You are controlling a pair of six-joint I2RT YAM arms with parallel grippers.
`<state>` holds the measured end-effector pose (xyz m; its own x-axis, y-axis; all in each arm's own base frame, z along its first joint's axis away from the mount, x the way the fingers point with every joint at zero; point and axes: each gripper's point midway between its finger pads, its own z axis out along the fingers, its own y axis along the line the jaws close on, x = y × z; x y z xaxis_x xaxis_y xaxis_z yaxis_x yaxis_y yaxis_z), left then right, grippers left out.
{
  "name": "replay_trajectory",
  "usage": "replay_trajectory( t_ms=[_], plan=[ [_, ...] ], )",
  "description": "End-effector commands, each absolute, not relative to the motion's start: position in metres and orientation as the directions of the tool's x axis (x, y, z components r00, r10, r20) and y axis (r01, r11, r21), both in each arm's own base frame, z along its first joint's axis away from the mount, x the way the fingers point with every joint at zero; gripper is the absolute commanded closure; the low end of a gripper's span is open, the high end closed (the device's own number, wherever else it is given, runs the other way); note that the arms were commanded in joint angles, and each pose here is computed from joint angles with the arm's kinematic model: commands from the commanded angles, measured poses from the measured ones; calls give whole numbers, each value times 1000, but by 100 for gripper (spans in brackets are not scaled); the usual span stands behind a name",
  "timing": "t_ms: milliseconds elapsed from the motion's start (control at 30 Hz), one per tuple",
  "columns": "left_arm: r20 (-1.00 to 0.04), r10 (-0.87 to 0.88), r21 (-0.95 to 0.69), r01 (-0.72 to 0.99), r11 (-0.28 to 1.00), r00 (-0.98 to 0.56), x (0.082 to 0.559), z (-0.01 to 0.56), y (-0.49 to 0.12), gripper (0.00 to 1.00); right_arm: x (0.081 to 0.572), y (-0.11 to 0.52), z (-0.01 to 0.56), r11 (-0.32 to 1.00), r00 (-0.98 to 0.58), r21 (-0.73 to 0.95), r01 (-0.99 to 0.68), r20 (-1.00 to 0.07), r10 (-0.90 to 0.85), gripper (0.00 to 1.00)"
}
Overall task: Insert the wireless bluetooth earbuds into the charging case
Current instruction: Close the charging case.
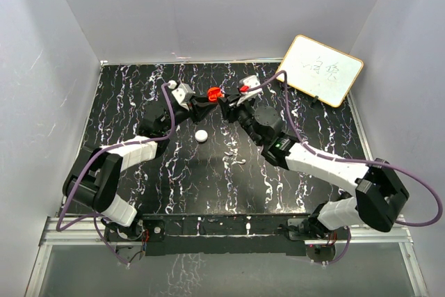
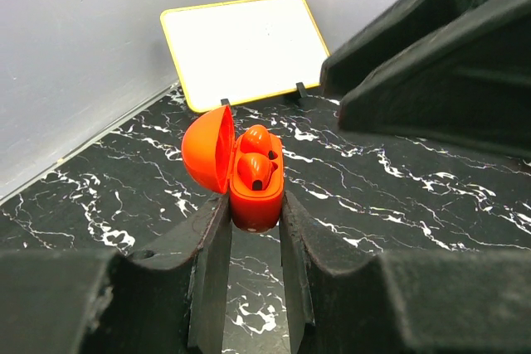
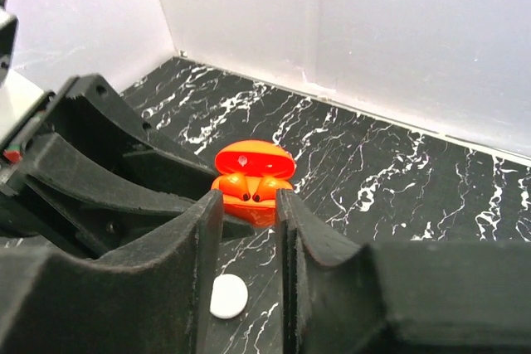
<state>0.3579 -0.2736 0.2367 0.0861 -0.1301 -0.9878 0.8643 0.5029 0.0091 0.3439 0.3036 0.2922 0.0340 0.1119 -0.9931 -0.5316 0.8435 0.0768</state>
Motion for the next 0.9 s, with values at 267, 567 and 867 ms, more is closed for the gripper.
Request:
replay_trajectory(
  t_ms=[267, 567, 867],
  plan=[
    [-960, -152, 131, 854, 504, 237, 345, 264, -268, 100, 357, 271, 338, 924, 38, 120, -363, -989, 144, 56],
    [-950, -159, 187, 895, 405, 270, 331, 253, -278, 100, 390, 289, 347, 921, -112, 111, -373, -991, 74, 52],
    [-937, -107, 264, 876, 404, 332, 335, 248, -278, 100, 403, 309, 330, 908, -305, 139, -394, -952, 13, 50]
  ],
)
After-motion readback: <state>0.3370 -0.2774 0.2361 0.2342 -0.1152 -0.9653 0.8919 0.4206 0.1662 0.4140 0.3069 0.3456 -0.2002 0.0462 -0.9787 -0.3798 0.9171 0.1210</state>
